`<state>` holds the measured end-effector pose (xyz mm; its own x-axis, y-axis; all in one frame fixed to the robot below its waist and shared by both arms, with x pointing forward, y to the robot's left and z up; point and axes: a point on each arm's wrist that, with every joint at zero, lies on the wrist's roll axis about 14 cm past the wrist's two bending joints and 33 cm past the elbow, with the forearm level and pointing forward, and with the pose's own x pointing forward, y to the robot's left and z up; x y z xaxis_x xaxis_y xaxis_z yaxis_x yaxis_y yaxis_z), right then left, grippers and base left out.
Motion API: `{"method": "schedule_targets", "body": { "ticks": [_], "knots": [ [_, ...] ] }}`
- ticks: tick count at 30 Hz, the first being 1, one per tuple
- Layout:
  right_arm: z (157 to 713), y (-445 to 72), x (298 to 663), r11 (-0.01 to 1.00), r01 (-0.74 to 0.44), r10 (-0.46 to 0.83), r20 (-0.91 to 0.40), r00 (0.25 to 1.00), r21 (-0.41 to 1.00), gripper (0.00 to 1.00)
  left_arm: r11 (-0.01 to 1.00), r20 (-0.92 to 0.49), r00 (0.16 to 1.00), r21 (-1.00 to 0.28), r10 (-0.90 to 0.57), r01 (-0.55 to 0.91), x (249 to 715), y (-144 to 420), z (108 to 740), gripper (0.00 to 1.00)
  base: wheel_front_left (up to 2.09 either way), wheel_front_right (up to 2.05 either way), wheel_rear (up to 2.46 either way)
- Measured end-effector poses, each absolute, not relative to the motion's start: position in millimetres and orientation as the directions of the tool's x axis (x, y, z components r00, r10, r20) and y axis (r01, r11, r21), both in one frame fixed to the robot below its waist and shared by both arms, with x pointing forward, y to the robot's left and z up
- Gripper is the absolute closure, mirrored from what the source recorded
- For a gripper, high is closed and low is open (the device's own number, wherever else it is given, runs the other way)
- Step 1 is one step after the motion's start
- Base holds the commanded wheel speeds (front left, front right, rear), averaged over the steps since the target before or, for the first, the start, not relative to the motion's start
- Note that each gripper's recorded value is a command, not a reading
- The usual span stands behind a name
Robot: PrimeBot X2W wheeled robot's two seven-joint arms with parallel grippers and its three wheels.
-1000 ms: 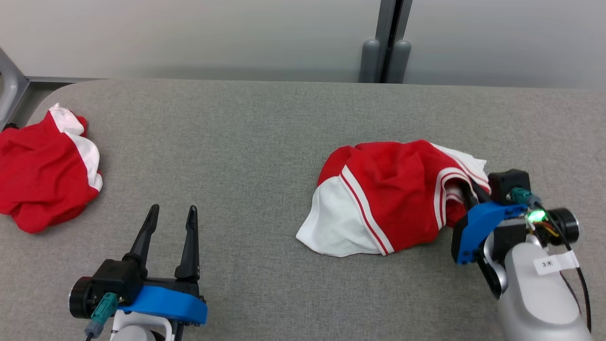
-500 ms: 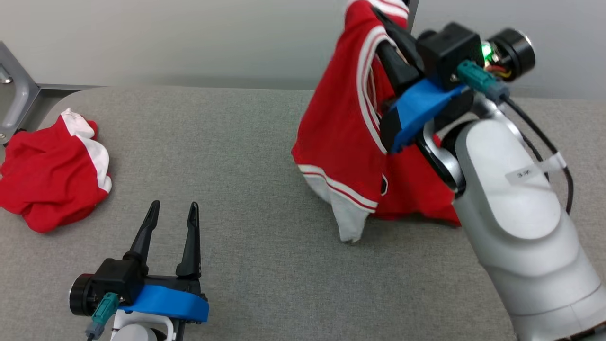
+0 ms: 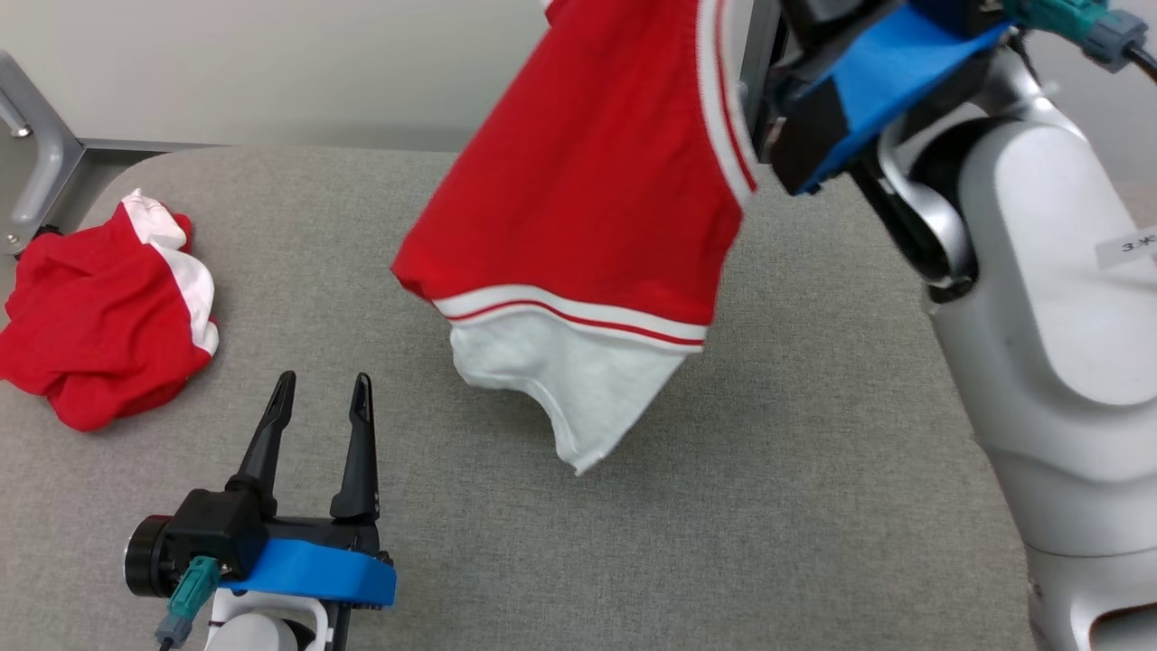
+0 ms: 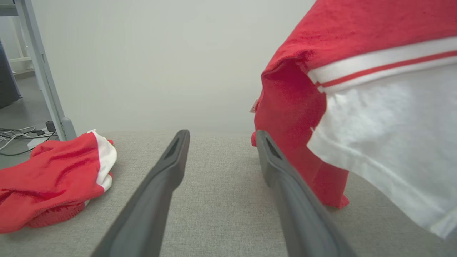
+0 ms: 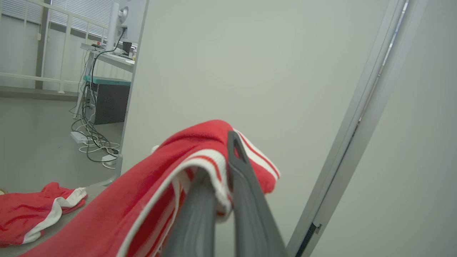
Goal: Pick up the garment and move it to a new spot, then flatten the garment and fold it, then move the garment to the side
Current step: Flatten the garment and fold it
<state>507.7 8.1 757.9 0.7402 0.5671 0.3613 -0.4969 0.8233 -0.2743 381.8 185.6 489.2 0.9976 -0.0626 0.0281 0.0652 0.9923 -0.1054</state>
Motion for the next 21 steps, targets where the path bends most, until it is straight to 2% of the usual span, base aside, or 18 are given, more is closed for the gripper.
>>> {"method": "schedule_targets", "body": {
  "ticks": [5, 8, 13, 18, 19, 20, 21],
  "knots": [
    [683, -62, 548, 0.903, -0.381, 0.416, 0.185, 0.891, -0.197, 1.00, 0.992, 0.016, 0.997, -0.102, -0.074, 0.075, 389, 182, 484, 0.00, 0.00, 0.00, 0.00],
    [635, -101, 572, 0.939, -0.308, 0.322, 0.075, 0.944, -0.155, 1.00, 0.990, 0.019, 0.995, -0.104, -0.096, 0.098, 399, 175, 484, 0.00, 0.00, 0.00, 0.00],
    [573, -140, 604, 0.961, -0.229, 0.225, -0.042, 0.974, -0.157, 1.00, 0.988, 0.033, 0.992, -0.096, -0.120, 0.123, 416, 168, 486, 0.00, 0.00, 0.00, 0.00],
    [546, -147, 637, 0.965, -0.205, 0.199, -0.055, 0.979, -0.165, 1.00, 0.989, 0.034, 0.992, -0.083, -0.119, 0.121, 425, 171, 485, 0.00, 0.00, 0.00, 0.00],
    [538, -145, 642, 0.965, -0.208, 0.200, -0.066, 0.978, -0.162, 0.53, 0.990, 0.029, 0.993, -0.080, -0.117, 0.119, 426, 172, 484, 0.00, 0.00, 0.00, 0.00],
    [527, -142, 646, 0.965, -0.212, 0.200, -0.092, 0.975, -0.155, 0.00, 0.990, 0.024, 0.993, -0.078, -0.117, 0.119, 427, 172, 482, 0.00, 0.00, 0.00, 0.00],
    [515, -140, 648, 0.966, -0.216, 0.200, -0.122, 0.972, -0.140, 0.00, 0.990, 0.017, 0.993, -0.078, -0.116, 0.117, 427, 172, 480, 0.00, 0.00, 0.00, 0.00]
  ]
}}
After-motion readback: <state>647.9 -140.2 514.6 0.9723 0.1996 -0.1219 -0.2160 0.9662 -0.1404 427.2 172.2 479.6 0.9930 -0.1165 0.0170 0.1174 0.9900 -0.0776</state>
